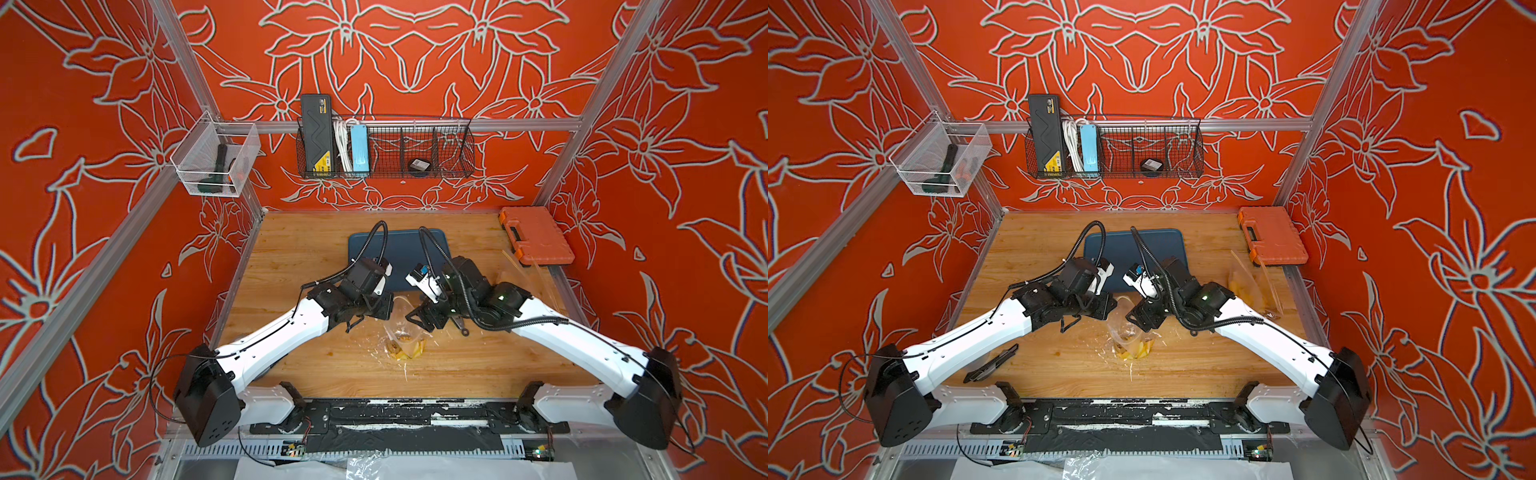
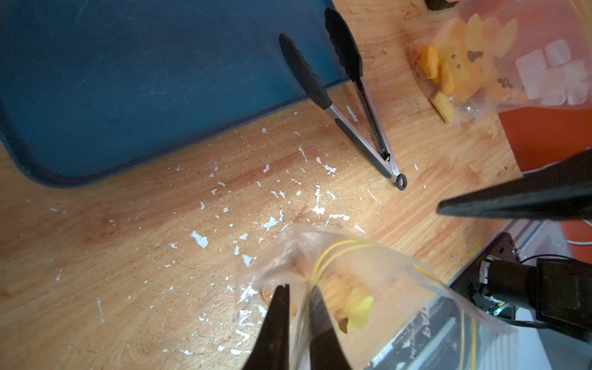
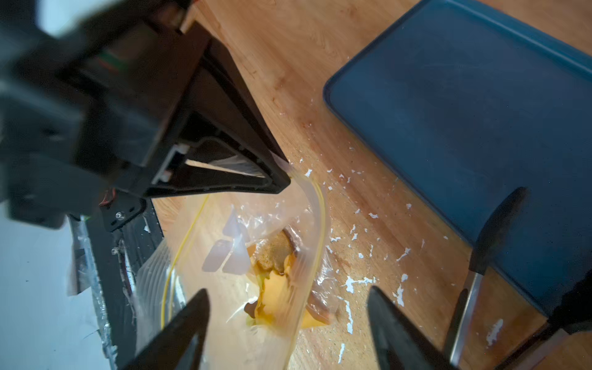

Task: Put the cookies into a resealable bag to prevent moisture
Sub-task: Adjust the ziploc bag at the center of the board.

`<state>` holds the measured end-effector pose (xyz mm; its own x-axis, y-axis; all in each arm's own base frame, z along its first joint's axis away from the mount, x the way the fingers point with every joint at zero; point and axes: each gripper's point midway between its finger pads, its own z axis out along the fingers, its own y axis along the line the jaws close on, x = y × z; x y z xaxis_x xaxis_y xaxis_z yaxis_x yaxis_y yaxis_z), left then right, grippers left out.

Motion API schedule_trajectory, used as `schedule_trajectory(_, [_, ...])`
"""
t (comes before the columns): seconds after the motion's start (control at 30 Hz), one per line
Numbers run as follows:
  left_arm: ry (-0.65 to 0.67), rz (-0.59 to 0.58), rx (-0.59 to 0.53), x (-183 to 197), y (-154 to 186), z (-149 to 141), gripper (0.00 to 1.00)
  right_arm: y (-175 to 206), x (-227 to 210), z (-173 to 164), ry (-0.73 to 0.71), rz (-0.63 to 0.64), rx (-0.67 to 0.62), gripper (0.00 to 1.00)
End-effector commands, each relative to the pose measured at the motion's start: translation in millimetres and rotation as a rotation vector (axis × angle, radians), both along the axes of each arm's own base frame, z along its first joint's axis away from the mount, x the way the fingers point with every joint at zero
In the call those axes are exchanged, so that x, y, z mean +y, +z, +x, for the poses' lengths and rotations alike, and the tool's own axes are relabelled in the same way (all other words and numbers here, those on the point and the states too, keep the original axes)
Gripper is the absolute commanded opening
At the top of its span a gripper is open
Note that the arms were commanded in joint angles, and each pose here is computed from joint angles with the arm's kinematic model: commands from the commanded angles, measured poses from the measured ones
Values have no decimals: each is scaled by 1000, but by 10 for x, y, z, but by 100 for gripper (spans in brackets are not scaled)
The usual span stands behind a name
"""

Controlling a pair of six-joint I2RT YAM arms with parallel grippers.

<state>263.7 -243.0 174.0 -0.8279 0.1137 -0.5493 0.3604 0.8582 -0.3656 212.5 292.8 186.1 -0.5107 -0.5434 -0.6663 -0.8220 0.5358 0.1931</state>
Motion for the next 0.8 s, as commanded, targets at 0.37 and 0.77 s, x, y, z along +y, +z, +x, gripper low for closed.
schedule_trajectory(0.37, [-351, -97, -476, 211, 590, -246, 71, -155, -51, 280, -114, 37, 87, 12])
schedule_trajectory(0.77, [-661, -11, -680, 158, 277, -542, 87, -201, -51, 211, -45, 69, 144, 8])
